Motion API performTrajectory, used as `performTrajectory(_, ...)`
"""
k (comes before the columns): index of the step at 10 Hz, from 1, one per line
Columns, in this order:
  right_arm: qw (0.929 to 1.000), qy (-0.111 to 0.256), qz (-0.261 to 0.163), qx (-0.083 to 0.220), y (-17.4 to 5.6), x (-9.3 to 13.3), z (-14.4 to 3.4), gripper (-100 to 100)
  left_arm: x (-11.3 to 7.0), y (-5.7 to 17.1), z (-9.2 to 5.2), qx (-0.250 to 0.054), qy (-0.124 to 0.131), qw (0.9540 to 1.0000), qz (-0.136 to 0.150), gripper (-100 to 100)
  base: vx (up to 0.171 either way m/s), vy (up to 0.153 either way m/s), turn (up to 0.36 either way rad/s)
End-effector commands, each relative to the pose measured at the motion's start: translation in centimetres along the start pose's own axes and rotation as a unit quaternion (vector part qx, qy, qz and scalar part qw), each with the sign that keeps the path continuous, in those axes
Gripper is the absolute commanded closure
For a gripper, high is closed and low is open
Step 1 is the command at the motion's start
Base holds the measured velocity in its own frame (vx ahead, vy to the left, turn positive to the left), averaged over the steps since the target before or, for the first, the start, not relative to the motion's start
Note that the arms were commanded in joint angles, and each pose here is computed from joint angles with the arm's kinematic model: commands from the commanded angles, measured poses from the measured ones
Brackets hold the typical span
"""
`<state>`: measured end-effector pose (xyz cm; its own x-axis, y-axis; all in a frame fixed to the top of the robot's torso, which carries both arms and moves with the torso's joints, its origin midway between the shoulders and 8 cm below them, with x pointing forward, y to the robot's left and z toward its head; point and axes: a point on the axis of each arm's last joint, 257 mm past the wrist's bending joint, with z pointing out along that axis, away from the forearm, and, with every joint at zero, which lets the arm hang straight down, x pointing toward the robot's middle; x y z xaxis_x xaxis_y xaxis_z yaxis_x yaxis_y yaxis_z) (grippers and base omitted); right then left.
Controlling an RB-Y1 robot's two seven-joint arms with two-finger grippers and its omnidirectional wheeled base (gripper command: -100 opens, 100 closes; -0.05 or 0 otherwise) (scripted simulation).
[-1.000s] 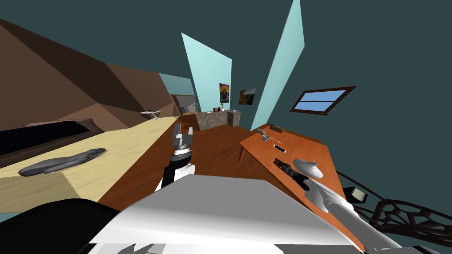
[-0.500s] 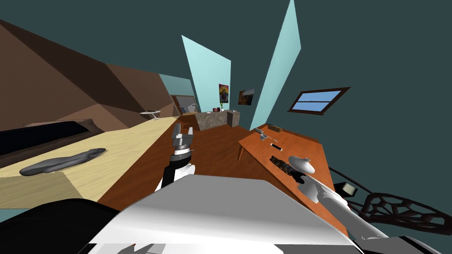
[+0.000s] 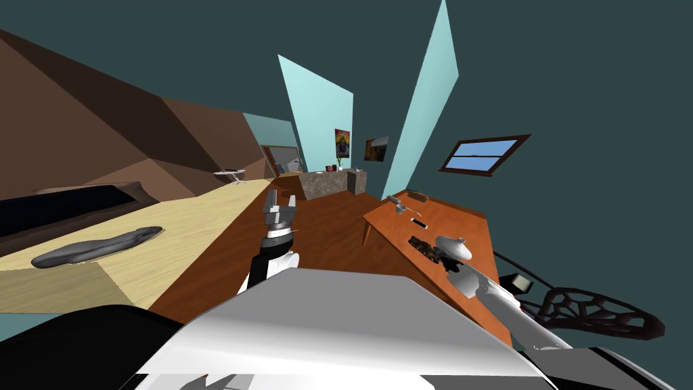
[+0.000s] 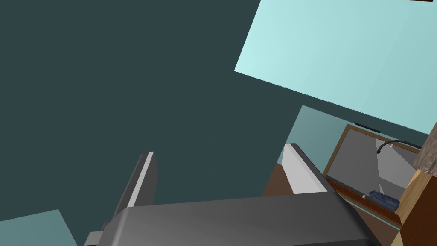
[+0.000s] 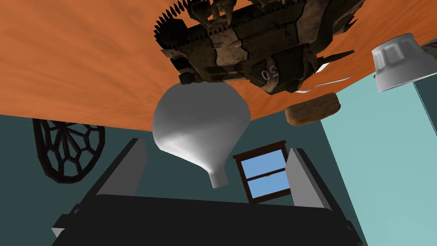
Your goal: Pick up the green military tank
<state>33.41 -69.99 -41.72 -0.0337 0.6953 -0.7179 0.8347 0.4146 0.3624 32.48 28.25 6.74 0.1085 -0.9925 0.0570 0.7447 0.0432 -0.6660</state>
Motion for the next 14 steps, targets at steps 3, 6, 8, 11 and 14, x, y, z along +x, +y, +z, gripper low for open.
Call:
performTrajectory(3, 0.9955, 0.005, 0.092, 0.021, 0.2, 0.6, 0.2, -100, 0.0, 0.0, 0.0, 0.000, 0.000, 1.0000, 0.000, 0, -0.051, -0.049, -0.001)
performTrajectory(6, 0.9850, 0.013, 0.167, 0.040, 0.4, 1.4, 0.3, -100, 0.0, 0.0, 0.0, 0.000, 0.000, 1.0000, 0.000, 0, -0.051, -0.054, 0.002)
performTrajectory(8, 0.9720, 0.019, 0.227, 0.057, 0.6, 2.4, 0.3, -100, 0.0, 0.0, 0.0, 0.000, 0.000, 1.0000, 0.000, 0, -0.035, -0.055, 0.001)
performTrajectory(11, 0.9514, 0.032, 0.296, 0.077, 0.8, 3.8, 0.3, -100, 0.0, 0.0, 0.0, 0.000, 0.000, 1.0000, 0.000, 0, -0.037, -0.059, 0.008)
performTrajectory(14, 0.9270, 0.047, 0.359, 0.097, 1.1, 5.5, 0.1, -100, 0.0, 0.0, 0.0, 0.000, 0.000, 1.0000, 0.000, 0, -0.044, -0.064, 0.011)
